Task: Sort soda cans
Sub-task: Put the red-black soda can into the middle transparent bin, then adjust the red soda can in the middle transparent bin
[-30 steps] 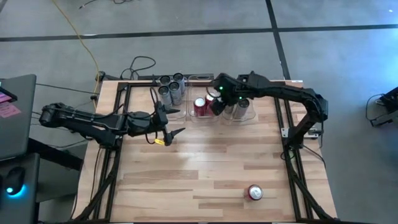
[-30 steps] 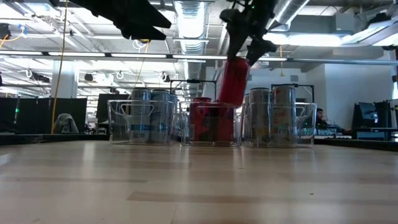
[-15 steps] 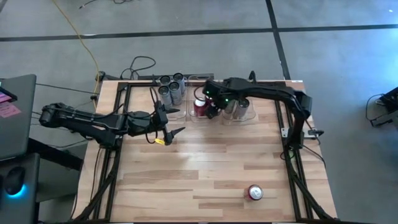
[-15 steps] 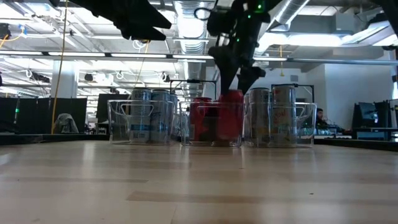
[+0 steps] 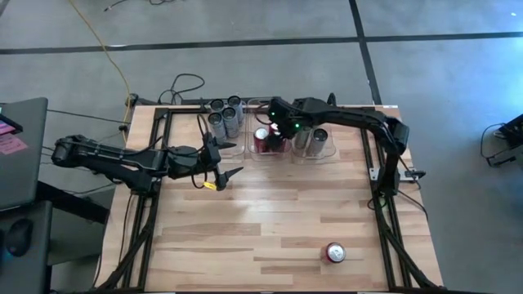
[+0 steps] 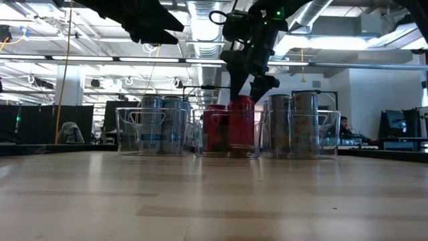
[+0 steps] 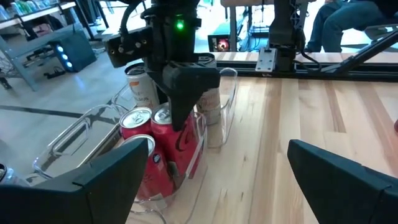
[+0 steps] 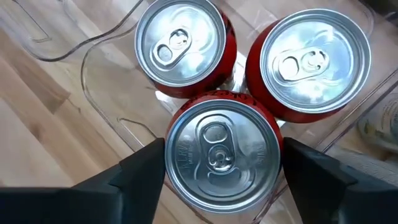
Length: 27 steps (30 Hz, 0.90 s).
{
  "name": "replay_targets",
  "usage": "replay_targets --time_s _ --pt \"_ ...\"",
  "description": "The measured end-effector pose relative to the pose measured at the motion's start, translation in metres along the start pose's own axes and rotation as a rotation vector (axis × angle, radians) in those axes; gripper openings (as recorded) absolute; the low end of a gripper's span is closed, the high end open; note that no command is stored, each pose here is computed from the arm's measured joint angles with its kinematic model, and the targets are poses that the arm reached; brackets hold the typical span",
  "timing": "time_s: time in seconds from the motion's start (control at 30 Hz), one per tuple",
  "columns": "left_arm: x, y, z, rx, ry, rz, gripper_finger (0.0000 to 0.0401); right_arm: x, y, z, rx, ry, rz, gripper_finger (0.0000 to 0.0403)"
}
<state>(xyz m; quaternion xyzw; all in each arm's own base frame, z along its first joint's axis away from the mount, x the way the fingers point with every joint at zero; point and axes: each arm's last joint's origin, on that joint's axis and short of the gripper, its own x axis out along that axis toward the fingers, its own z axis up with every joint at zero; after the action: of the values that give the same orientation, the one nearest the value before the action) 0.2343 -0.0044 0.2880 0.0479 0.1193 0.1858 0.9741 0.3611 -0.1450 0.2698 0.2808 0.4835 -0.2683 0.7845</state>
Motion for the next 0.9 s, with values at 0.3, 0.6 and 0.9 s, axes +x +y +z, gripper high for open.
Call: replay_targets --time_s 0.3,0.6,0.9 --pt "0.0 0.0 -0.002 0.015 0.024 0.004 0.038 -0.001 0.0 0.001 0.025 -0.009 -0.006 0.0396" --pt "0.0 0.001 -0.003 0.023 0.033 0.022 0.038 -0.021 0.021 0.003 -0.062 -0.071 -0.054 0.0379" --pt "-0.005 0.007 -0.008 0.085 0.091 0.16 0.038 -0.04 0.064 0.008 -0.244 -0.261 0.033 0.0364"
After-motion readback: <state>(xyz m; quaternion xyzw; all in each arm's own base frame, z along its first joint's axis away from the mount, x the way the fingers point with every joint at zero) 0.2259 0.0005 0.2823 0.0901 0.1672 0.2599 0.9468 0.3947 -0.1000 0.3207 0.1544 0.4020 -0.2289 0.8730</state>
